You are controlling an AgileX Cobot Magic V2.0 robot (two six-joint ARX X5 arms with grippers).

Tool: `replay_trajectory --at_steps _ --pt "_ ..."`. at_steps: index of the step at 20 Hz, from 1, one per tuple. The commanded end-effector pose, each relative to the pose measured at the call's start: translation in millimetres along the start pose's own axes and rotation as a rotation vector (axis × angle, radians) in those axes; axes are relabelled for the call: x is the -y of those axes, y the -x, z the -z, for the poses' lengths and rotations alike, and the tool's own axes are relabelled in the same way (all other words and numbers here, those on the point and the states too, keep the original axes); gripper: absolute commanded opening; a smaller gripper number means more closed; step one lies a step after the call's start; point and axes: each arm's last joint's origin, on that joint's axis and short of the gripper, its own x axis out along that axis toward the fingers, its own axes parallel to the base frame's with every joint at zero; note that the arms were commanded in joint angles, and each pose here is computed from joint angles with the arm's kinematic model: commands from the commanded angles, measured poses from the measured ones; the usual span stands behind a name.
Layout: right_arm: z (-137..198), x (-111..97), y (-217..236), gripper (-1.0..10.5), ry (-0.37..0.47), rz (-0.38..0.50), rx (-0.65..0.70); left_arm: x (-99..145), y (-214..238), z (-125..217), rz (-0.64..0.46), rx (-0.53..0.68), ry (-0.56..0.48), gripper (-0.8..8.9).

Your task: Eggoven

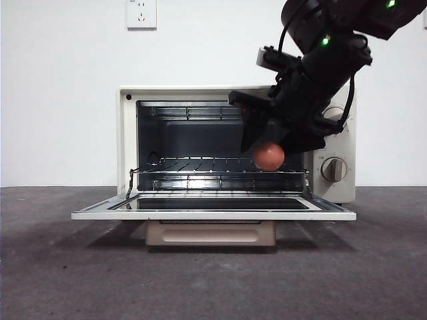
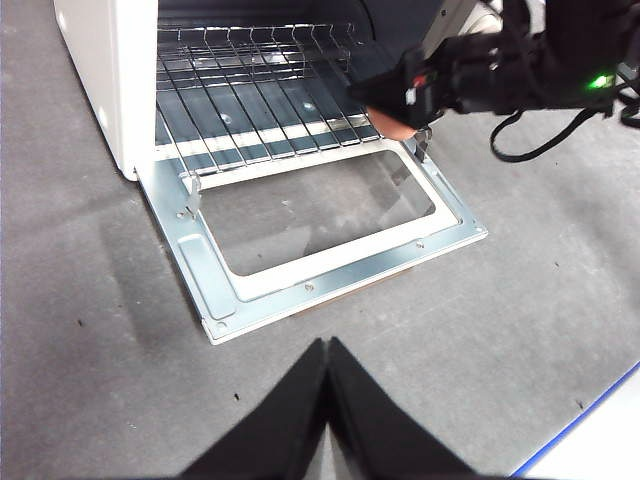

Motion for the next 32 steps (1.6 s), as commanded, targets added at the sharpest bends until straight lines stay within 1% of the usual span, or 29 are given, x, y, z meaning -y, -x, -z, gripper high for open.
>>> replay_trajectory --at_steps 1,5,9,12,15,17,19,21,25,28,32 --pt "-14.4 -6.9 7.1 2.9 0.023 -0.022 0.070 0.7 0.0 -2.3 0.006 0.007 -0.012 0.06" --pt "-21.1 -9.4 18.9 2.9 0.023 -0.030 0.093 0.7 0.0 -2.3 0.006 0.007 -0.012 0.06" --pt "-27.4 -15.1 41.6 2.9 0.028 -0.038 0.088 -0.1 -4.0 -5.2 0.006 0.011 -0.014 0.06" --pt "-38.2 -22.4 75.6 2.9 0.036 -0.064 0.128 -3.2 -16.9 -12.9 0.007 0.015 -0.020 0.06" --pt "-43.3 -31.2 118.1 2.9 0.072 -0.093 0.148 -8.9 -38.4 -22.4 0.005 0.010 -0.025 0.06" --pt "-42.4 -32.9 149.5 2.9 0.093 -0.098 0.145 -16.1 -57.2 -26.5 -0.002 0.007 -0.024 0.06" --pt "-38.4 -32.5 179.4 2.9 0.114 -0.099 0.135 -29.2 -78.8 -25.0 0.014 -0.005 0.015 0.06" --pt "-32.4 -30.1 207.4 2.9 0.131 -0.096 0.125 -49.2 -100.2 -17.1 0.047 -0.042 0.084 0.06" --pt "-21.1 -24.9 255.7 2.9 0.137 -0.101 0.163 -90.3 -134.3 1.0 0.032 -0.103 0.201 0.06" --pt "-14.7 -22.1 282.1 2.9 0.137 -0.114 0.215 -113.4 -156.6 8.9 0.069 -0.133 0.257 0.06" --pt "-7.0 -18.9 302.0 2.9 0.130 -0.123 0.244 -134.9 -192.2 31.5 0.058 -0.223 0.318 0.06"
